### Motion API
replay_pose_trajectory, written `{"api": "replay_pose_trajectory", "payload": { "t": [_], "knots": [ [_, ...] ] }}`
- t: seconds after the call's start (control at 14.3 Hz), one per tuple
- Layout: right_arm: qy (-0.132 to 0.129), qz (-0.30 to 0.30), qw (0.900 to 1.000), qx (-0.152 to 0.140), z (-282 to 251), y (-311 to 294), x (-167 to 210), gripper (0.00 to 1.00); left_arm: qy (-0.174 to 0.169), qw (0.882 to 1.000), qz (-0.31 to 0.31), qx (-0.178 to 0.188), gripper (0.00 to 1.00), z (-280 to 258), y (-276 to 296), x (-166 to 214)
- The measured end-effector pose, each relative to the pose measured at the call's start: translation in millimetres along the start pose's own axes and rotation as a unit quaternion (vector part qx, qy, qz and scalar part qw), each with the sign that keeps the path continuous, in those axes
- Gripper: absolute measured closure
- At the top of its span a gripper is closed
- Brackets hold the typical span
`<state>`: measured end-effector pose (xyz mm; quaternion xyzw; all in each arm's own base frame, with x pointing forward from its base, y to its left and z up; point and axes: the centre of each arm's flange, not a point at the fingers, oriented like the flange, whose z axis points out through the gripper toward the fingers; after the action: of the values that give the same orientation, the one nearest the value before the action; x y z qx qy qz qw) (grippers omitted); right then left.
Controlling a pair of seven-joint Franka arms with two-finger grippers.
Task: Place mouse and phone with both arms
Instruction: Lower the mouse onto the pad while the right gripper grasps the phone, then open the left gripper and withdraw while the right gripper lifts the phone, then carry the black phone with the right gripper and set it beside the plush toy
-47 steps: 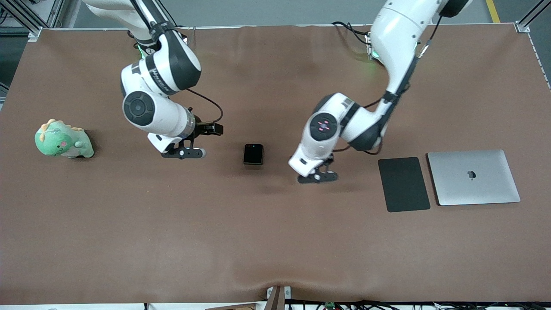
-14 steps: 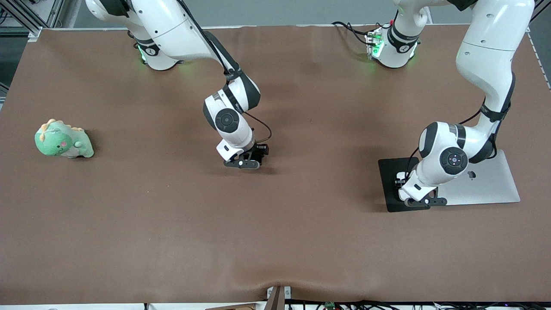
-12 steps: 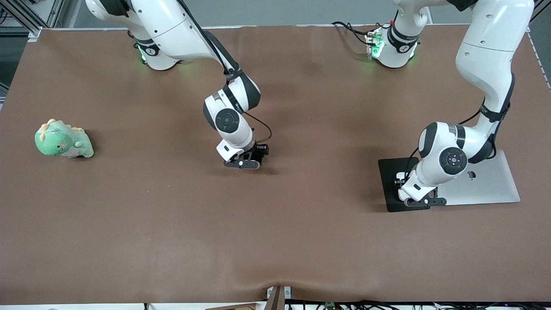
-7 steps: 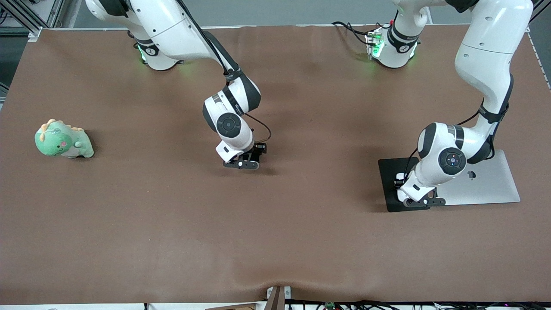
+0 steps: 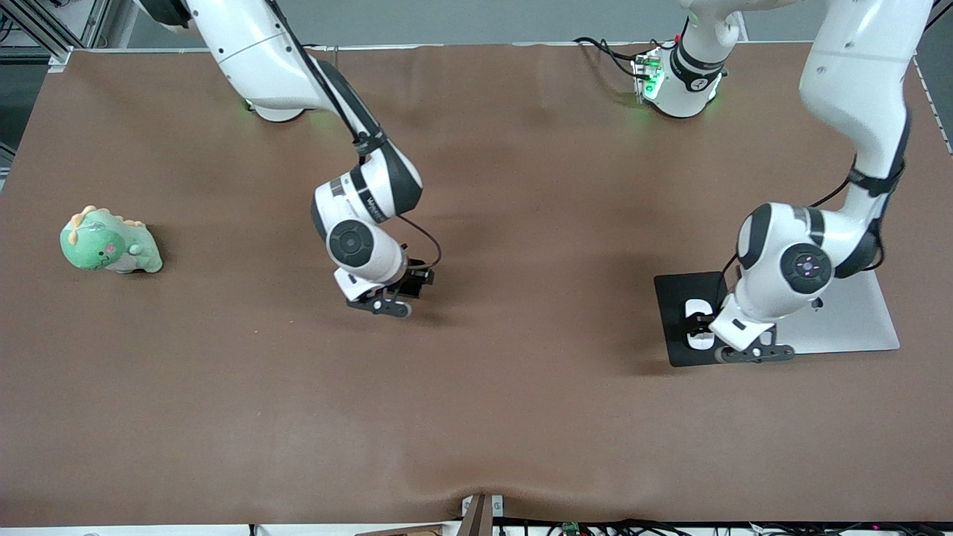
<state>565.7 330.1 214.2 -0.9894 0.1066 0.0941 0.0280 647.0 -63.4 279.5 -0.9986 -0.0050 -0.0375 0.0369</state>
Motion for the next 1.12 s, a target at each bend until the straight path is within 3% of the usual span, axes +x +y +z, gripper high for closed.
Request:
{"api": "replay_pose_trajectory", "payload": {
  "t": [0.35,0.56,0.84,1.12],
  "knots": [
    [-0.012,0.006,1.000,0.005,-5.7,86.9,56.4,0.20,0.029,0.999,-0.022,0.031,0.00,-172.8,-22.7,6.8],
    [-0.025,-0.016,1.000,0.006,-3.4,142.6,70.3,0.20,0.012,0.998,-0.038,0.040,0.00,-249.5,-31.1,-12.2],
    [-0.028,-0.038,0.999,0.013,-17.6,224.9,78.4,0.20,0.005,0.999,-0.052,0.008,0.00,-324.4,-29.9,-46.5],
    [-0.009,-0.085,0.996,0.002,-14.4,298.8,68.7,0.20,0.020,0.999,-0.029,-0.002,0.00,-360.6,-16.0,-67.8]
  ]
}}
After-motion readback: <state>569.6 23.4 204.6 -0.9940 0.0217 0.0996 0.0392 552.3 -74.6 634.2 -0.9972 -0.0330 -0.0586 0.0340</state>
